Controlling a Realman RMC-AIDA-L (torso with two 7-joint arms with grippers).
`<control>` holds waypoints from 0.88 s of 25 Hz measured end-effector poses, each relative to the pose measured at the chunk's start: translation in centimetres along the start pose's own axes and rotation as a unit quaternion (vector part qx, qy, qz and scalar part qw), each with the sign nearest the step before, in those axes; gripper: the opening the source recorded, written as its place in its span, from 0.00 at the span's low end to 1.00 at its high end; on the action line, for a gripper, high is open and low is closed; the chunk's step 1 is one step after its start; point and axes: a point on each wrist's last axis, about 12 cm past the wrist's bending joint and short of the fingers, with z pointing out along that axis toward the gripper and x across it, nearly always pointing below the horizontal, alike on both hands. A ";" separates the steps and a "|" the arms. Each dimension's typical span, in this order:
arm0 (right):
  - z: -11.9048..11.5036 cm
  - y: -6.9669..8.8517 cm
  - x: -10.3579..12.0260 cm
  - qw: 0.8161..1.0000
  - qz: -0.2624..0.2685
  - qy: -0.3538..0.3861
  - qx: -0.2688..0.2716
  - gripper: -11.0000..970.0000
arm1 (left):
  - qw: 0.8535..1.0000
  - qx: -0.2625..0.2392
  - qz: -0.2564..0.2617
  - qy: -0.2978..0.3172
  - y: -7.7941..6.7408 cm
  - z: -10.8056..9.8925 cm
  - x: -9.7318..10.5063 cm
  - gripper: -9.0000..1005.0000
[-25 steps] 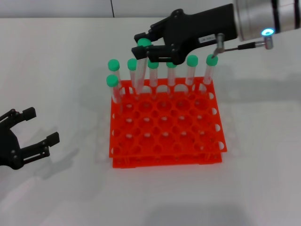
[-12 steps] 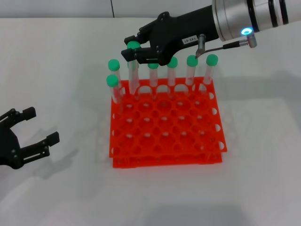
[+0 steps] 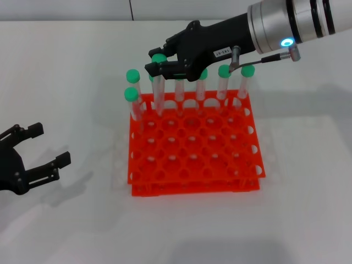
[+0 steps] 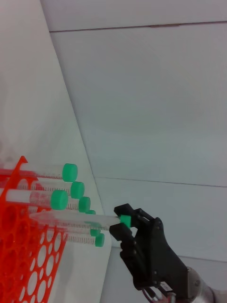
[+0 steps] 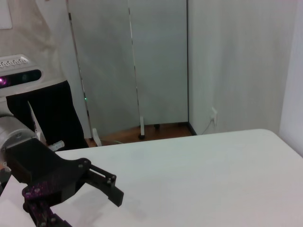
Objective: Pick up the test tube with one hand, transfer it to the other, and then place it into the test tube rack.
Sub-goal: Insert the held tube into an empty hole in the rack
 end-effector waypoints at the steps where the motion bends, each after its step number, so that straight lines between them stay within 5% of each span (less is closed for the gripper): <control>1: 0.0 0.0 0.0 1.000 0.001 0.000 0.001 0.40 | 1.000 0.000 0.000 0.000 0.0 0.0 0.0 0.89; 22: 1.0 0.0 0.7 1.000 0.008 0.017 0.011 0.42 | 1.000 0.002 0.004 0.004 0.2 0.4 -0.1 0.89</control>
